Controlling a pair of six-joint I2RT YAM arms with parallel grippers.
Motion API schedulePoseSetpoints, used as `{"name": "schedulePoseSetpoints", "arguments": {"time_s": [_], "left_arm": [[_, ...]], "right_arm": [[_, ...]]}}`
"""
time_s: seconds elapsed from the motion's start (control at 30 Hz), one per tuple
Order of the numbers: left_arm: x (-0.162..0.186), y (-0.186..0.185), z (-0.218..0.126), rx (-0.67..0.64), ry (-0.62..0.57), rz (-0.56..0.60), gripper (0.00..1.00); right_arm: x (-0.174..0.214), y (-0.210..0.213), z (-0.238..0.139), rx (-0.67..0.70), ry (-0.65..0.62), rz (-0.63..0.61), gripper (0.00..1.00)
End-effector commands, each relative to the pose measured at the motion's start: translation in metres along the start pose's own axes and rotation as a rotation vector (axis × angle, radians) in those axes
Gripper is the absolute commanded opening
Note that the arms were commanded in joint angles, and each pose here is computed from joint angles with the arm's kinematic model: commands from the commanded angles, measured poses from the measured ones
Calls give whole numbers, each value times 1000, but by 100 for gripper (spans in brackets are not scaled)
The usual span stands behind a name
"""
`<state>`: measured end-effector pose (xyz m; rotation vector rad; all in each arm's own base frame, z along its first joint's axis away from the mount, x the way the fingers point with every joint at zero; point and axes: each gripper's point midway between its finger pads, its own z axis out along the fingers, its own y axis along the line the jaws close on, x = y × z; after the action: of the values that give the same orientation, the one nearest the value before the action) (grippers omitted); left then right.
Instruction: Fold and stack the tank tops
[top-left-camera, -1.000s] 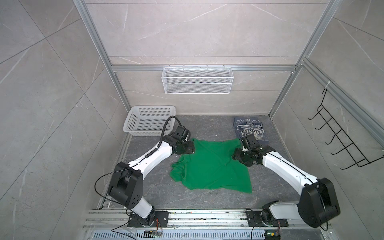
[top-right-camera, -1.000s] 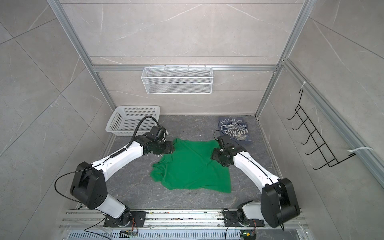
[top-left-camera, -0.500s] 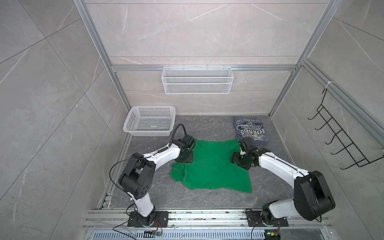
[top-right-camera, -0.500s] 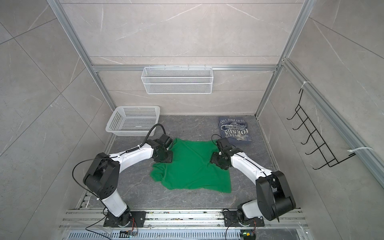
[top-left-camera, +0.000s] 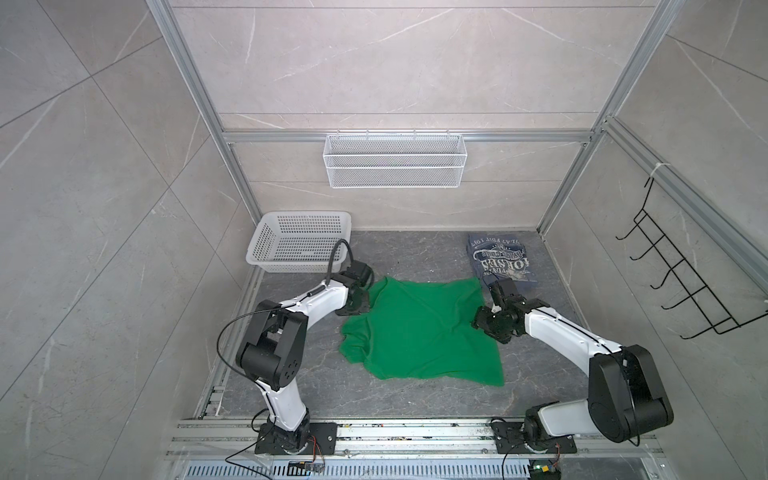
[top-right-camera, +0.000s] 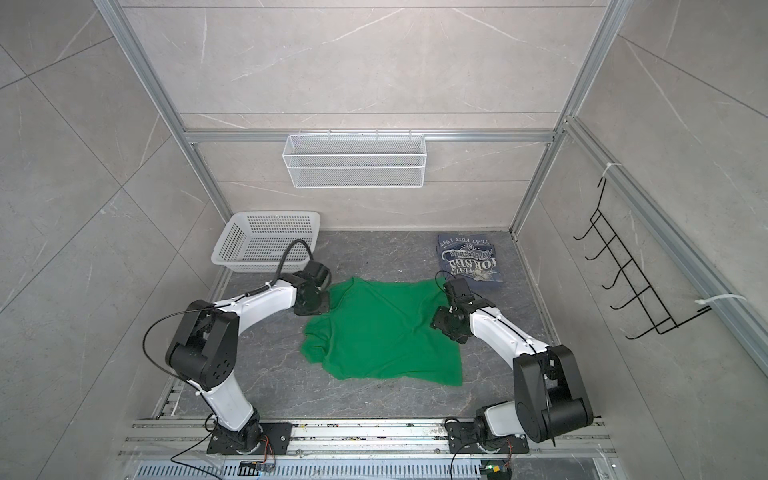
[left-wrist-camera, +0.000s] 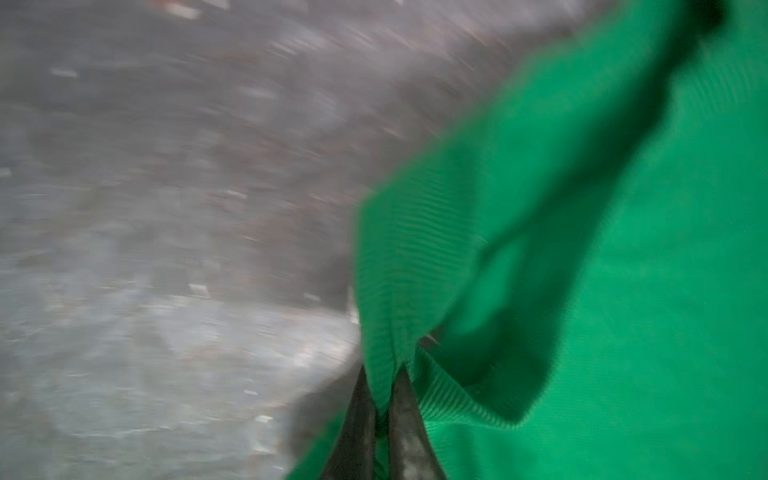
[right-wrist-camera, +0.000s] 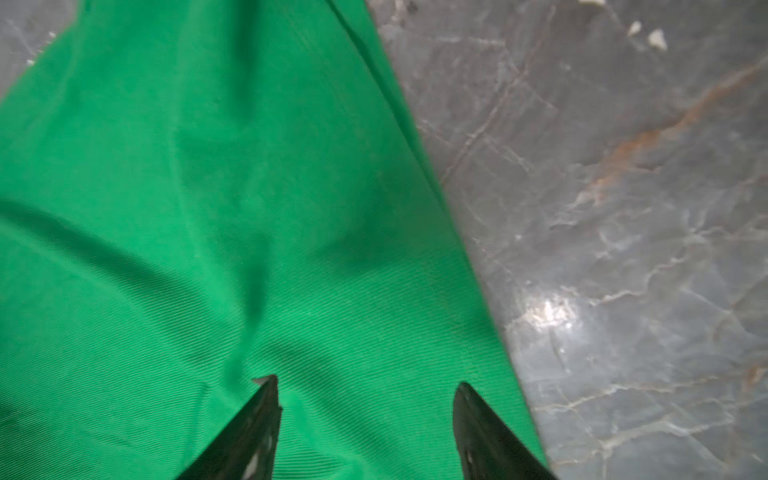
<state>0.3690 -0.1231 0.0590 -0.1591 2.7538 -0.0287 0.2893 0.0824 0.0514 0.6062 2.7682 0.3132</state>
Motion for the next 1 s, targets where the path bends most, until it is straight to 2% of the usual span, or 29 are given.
{"name": "schedulePoseSetpoints", "arguments": {"time_s": [0.0,0.17,0.2,0.27,0.33,0.5,0.63,0.77,0.97], "left_arm": [[-30,25,-11,68,-62,-160,0],[-33,56,-1,65,-27,-293,17],[-33,62,-1,57,-28,-314,25],[-37,70,-9,54,-54,-332,52],[-43,69,-19,64,-80,-310,62],[-47,50,-43,58,-108,-216,64],[-45,-9,-43,156,-82,-51,63],[-44,-66,-19,243,-20,54,60],[-69,-97,18,295,-9,75,57]], "right_arm": [[7,-10,4,35,23,-15,67],[1,-10,2,41,14,-32,67],[-2,-9,0,42,9,-37,67],[-7,-4,-3,33,-1,-54,67],[-12,2,-7,19,-11,-75,67],[-35,23,-18,-22,-53,-124,67],[-55,40,-17,-43,-71,-150,67],[-79,49,-4,-26,-70,-148,66],[-116,66,17,-84,-62,-111,62]]}}
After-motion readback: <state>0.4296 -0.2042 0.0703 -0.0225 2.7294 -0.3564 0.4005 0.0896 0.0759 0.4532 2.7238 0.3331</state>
